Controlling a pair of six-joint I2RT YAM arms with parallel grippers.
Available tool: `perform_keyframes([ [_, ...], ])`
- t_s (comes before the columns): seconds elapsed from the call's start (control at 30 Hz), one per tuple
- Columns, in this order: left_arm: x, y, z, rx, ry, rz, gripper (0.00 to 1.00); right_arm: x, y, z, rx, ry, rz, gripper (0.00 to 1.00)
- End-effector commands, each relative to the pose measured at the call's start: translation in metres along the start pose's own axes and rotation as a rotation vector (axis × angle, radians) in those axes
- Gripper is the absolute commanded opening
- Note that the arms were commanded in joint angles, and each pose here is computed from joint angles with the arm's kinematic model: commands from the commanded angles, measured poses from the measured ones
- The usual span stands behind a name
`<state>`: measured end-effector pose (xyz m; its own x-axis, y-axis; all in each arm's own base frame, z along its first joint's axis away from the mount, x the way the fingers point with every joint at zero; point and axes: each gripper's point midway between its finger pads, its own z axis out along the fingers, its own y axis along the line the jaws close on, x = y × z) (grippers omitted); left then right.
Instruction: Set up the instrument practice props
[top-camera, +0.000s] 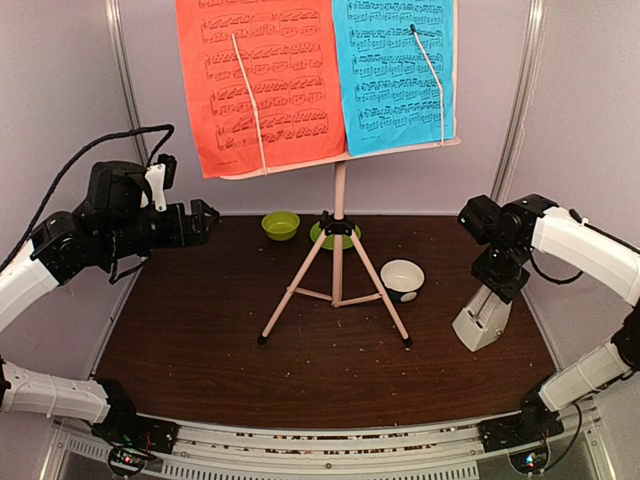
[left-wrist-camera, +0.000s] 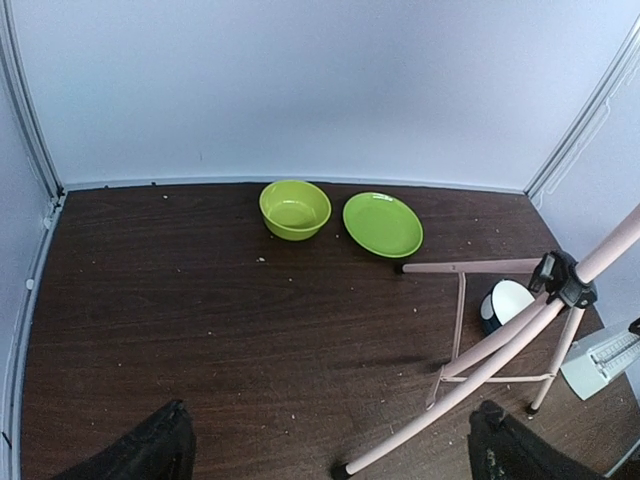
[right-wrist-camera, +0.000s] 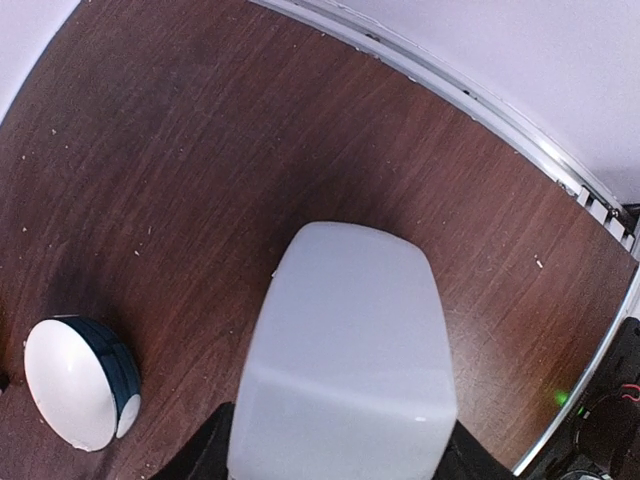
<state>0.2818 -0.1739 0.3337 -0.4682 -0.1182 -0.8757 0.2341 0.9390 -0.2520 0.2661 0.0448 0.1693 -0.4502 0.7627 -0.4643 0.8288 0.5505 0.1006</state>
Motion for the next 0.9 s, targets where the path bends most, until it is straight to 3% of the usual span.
perform_keyframes([
  [0.0,-0.004,0.0,-0.002,0.008,-0.007,0.02,0.98,-0.011,-0.008,-0.013,-0.035,-0.032,-0.045,0.52],
  [0.27,0.007,-0.007,0.006,0.049,0.026,0.039,0.98,-0.014,0.004,-0.038,-0.2,-0.039,-0.273,0.41],
  [0.47,0.012,-0.012,0.008,0.079,0.039,0.066,0.98,-0.004,0.025,-0.073,-0.524,-0.043,-0.392,0.36],
  [0.63,0.021,-0.023,0.011,0.152,0.043,0.076,0.97,0.027,0.044,-0.101,-0.758,0.036,-0.54,0.23],
  [0.87,0.035,-0.043,0.004,0.313,0.027,0.127,0.86,0.052,0.043,-0.132,-0.893,0.016,-0.708,0.24],
])
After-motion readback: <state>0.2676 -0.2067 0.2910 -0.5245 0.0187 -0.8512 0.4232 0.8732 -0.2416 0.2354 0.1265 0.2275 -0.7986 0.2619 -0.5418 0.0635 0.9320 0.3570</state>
